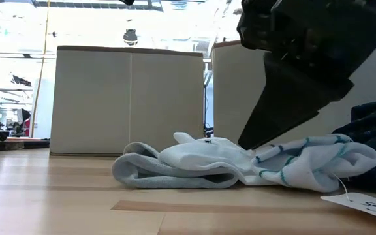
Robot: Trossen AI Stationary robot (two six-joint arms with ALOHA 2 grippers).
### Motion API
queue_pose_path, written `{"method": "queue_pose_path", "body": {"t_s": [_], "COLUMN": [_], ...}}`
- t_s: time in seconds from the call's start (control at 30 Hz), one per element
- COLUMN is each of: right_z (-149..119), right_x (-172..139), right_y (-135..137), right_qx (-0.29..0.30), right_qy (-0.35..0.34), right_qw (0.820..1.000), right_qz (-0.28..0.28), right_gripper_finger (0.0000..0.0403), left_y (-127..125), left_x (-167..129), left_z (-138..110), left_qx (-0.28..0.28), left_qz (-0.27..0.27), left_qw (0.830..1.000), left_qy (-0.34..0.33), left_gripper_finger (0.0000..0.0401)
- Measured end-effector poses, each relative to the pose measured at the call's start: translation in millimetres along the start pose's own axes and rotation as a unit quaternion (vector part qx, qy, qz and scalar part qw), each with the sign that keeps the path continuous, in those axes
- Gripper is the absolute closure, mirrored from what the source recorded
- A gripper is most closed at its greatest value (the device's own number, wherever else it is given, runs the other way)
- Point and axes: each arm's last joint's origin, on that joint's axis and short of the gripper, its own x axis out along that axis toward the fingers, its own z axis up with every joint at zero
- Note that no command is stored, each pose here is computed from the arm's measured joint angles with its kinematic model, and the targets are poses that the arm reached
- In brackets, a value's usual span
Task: Sort clothes
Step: Put the sock into the left white laundry bin
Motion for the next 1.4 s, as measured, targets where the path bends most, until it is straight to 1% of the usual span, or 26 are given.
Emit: {"method": "queue_pose_path", "body": {"t_s": [0.23, 0.4, 0.5, 0.7, 0.77, 0.87, 0.97, 1.2, 1.3, 1.4], "right_z": [1, 0, -3, -3, -3, -1, 9, 34, 44, 53], "right_x": [3, 15, 16, 11, 9, 5, -3, -29, -40, -52], "right_y": [-2, -4, -4, -2, 0, 3, 10, 26, 32, 38], "right_qx": [0.003, 0.006, 0.003, -0.008, -0.015, -0.023, -0.039, -0.104, -0.126, -0.142], "right_qy": [0.003, 0.016, 0.014, 0.008, 0.008, 0.011, 0.005, -0.042, -0.061, -0.080], "right_qw": [1.000, 1.000, 1.000, 1.000, 1.000, 1.000, 0.999, 0.993, 0.988, 0.983], "right_qz": [0.000, 0.002, -0.010, -0.004, -0.001, -0.002, -0.001, -0.038, -0.059, -0.078], "right_gripper_finger": [0.0261, 0.0279, 0.0305, 0.0384, 0.0396, 0.0396, 0.0400, 0.0402, 0.0402, 0.0402], "left_y": [0, 0, 0, 0, 0, 0, 1, 2, 4, 5], "left_x": [0, 0, 0, 0, 0, 0, 0, 1, 9, 24], "left_z": [0, 0, 1, 1, 1, 1, 2, 7, 9, 7], "left_qx": [0.001, -0.002, -0.003, -0.003, -0.001, 0.001, 0.002, 0.007, 0.009, 0.009], "left_qz": [0.001, 0.001, 0.001, 0.001, 0.001, 0.001, 0.003, 0.011, 0.013, 0.010], "left_qw": [1.000, 1.000, 1.000, 1.000, 1.000, 1.000, 1.000, 0.999, 0.999, 0.999], "left_qy": [-0.002, -0.002, -0.003, -0.003, -0.003, -0.003, -0.009, -0.038, -0.043, -0.037], "left_gripper_finger": [0.0217, 0.0217, 0.0217, 0.0217, 0.0217, 0.0217, 0.0217, 0.0217, 0.0217, 0.0217]}}
